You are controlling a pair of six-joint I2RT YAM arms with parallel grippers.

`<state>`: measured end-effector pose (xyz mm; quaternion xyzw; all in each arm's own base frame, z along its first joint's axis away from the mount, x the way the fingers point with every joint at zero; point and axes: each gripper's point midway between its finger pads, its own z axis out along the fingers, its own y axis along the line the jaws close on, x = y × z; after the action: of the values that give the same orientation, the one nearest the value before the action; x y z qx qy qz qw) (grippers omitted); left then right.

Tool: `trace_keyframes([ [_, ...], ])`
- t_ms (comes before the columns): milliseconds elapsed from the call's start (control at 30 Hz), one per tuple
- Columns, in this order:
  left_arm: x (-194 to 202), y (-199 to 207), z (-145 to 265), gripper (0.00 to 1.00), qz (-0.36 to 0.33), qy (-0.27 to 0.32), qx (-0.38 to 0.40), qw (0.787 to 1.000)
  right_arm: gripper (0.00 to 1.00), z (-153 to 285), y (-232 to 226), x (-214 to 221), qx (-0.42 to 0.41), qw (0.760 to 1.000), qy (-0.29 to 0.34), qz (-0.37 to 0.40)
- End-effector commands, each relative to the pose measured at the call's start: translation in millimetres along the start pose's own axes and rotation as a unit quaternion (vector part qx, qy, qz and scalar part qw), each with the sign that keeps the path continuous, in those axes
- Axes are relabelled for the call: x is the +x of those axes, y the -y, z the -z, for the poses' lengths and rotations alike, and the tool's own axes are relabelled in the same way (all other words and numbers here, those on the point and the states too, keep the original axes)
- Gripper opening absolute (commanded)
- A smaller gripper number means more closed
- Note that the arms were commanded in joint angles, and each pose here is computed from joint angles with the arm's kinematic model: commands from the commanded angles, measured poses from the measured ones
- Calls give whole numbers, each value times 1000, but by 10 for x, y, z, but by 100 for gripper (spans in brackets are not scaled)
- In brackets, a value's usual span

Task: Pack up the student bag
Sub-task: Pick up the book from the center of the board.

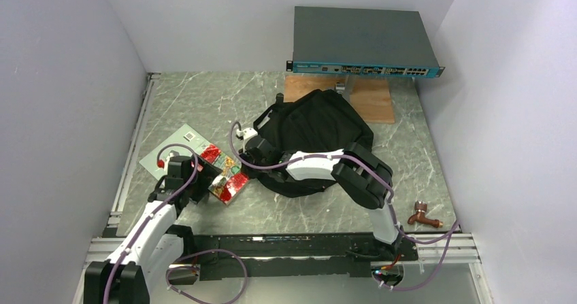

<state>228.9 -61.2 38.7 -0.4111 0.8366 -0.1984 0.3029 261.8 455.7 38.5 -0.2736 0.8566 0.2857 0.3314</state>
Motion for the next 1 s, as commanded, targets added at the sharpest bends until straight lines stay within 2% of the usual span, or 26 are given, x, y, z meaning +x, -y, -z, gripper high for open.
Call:
trace_keyframes([
  [0, 50, 56, -17, 97, 3, -17, 11, 1000, 0, -47, 369, 420, 54, 997, -36, -29],
  [233, 82, 11, 169, 100, 19, -24, -3, 1000, 0, -32, 619, 676, 45, 993, -51, -91],
  [400, 220, -78, 33, 100, 70, -33, 12, 997, 0, -74, 722, 836, 35, 988, -68, -132],
  [633, 246, -75, -158, 99, 63, -31, 38, 997, 0, -99, 743, 890, 20, 985, -73, -152],
  [767, 155, 243, -74, 79, 33, -15, 122, 992, 0, -148, 657, 917, -2, 986, -84, -144],
  [833, 36, 461, 65, 75, 19, 6, 166, 986, 0, -169, 597, 932, -18, 986, -86, -140],
  [967, -186, 753, 351, 74, 19, 58, 231, 971, 0, -210, 474, 940, -34, 988, -92, -123],
])
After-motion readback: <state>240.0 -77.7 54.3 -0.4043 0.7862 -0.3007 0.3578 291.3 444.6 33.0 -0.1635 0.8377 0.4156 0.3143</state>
